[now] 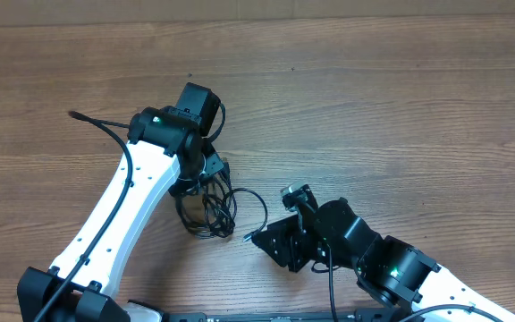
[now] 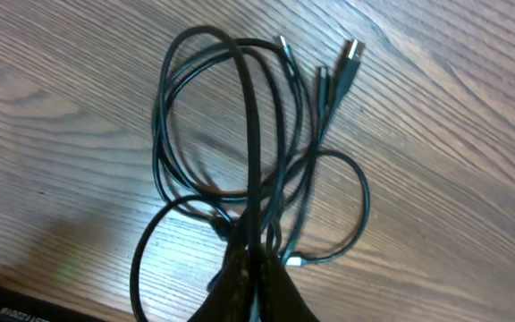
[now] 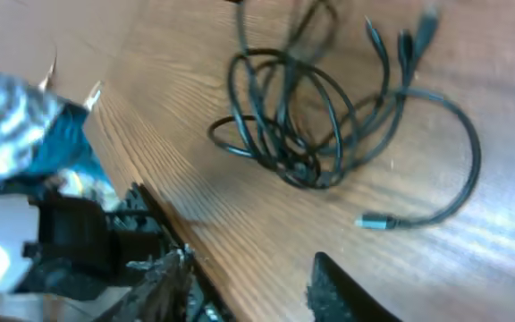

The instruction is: Untangle cables

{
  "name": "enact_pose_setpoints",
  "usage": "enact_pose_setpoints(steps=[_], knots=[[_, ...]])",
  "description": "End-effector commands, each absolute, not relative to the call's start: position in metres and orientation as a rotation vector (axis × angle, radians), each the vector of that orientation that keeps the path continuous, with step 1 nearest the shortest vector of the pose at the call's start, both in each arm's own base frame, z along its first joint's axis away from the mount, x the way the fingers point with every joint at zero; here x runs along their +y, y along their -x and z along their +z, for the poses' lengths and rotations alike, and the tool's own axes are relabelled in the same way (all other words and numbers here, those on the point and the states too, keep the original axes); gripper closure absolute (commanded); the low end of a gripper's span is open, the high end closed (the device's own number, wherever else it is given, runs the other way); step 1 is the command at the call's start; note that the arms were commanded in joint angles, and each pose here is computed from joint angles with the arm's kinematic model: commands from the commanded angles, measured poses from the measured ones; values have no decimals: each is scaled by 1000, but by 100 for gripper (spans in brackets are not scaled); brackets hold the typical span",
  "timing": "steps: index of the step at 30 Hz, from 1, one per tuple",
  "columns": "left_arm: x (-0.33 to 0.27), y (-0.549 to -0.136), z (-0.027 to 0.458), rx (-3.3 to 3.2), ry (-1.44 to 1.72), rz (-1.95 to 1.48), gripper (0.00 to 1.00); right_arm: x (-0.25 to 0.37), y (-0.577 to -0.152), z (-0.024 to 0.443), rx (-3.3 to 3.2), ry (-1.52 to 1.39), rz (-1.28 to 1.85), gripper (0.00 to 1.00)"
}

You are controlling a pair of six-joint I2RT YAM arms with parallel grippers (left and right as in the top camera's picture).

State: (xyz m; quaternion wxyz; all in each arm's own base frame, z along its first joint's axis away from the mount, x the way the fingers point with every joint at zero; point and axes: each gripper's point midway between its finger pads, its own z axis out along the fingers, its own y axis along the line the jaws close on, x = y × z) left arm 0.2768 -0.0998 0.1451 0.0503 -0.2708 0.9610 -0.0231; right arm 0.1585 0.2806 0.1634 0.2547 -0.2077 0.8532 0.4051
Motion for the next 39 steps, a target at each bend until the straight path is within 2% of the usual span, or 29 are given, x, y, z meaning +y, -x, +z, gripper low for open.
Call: enact_pose_setpoints(steps=[1, 6, 15, 18, 26, 39], knots=[[-112, -274, 146, 2982, 765, -170, 96, 286, -155, 175, 2115, 876, 1014, 53], [-114, -273, 146, 2999, 726, -185, 96, 287, -156, 168, 2067, 984, 951, 43], [-114, -273, 146, 2998, 726, -185, 96, 300, -155, 122, 2147, 1122, 927, 36], [-114, -273, 146, 3001, 722, -183, 96, 311, -163, 119, 2117, 1117, 939, 23], [-113, -273, 146, 3001, 722, -178, 96, 323, -172, 102, 2040, 1217, 889, 21], [-113, -273, 146, 3000, 722, -178, 96, 343, -187, 92, 1974, 1203, 912, 21]])
